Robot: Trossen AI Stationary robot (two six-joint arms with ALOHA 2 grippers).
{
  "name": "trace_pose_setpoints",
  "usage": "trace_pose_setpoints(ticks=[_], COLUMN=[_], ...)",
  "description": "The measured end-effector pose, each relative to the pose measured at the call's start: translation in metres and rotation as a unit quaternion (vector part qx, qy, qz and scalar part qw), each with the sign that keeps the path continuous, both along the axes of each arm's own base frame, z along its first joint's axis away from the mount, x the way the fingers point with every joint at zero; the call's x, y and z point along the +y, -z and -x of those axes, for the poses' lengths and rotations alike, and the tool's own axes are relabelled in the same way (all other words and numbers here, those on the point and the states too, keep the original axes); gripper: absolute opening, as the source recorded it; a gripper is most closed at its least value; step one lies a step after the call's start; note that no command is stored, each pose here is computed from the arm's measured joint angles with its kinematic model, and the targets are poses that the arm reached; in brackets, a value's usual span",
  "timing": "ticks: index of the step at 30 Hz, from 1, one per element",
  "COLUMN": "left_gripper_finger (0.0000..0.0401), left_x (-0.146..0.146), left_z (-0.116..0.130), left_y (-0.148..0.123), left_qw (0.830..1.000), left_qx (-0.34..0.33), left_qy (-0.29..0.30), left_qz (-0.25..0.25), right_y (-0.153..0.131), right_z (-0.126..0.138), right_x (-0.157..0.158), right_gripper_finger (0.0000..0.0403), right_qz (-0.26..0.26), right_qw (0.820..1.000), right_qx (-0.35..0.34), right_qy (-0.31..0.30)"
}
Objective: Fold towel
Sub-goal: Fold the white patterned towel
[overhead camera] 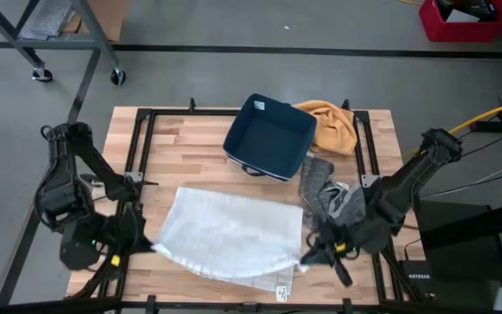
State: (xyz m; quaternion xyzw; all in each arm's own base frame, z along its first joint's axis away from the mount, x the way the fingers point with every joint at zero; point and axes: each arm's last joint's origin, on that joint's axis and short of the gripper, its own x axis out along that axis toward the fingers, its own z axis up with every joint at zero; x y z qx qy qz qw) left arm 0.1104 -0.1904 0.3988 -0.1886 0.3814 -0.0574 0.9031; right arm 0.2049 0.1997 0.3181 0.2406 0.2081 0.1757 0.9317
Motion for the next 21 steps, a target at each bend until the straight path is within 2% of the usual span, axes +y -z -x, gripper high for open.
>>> trace_pose_setpoints(ticks=[4,11,17,21], left_gripper_finger=[0.0,0.0,0.0,0.0], left_x=[-0.021,-0.049,-0.07,-0.084], left_z=[0.004,0.009,0.013,0.014], left_y=[0.007,0.026,0.036,0.042], left_qw=[1.0,0.999,0.998,0.996], left_qx=[0.006,0.033,0.047,0.053], left_qy=[0.013,0.013,-0.005,-0.018], left_qz=[0.013,0.004,0.04,0.074], right_y=[0.012,0.046,0.058,0.061], right_z=[-0.002,-0.01,-0.022,-0.02], right_x=[0.024,0.05,0.071,0.083], right_gripper_finger=[0.0,0.0,0.0,0.0], right_qz=[-0.026,-0.057,-0.12,-0.142], right_qw=[1.0,0.996,0.992,0.99], right_qx=[-0.006,0.045,0.014,-0.002], right_qy=[0.014,0.053,0.022,0.015])
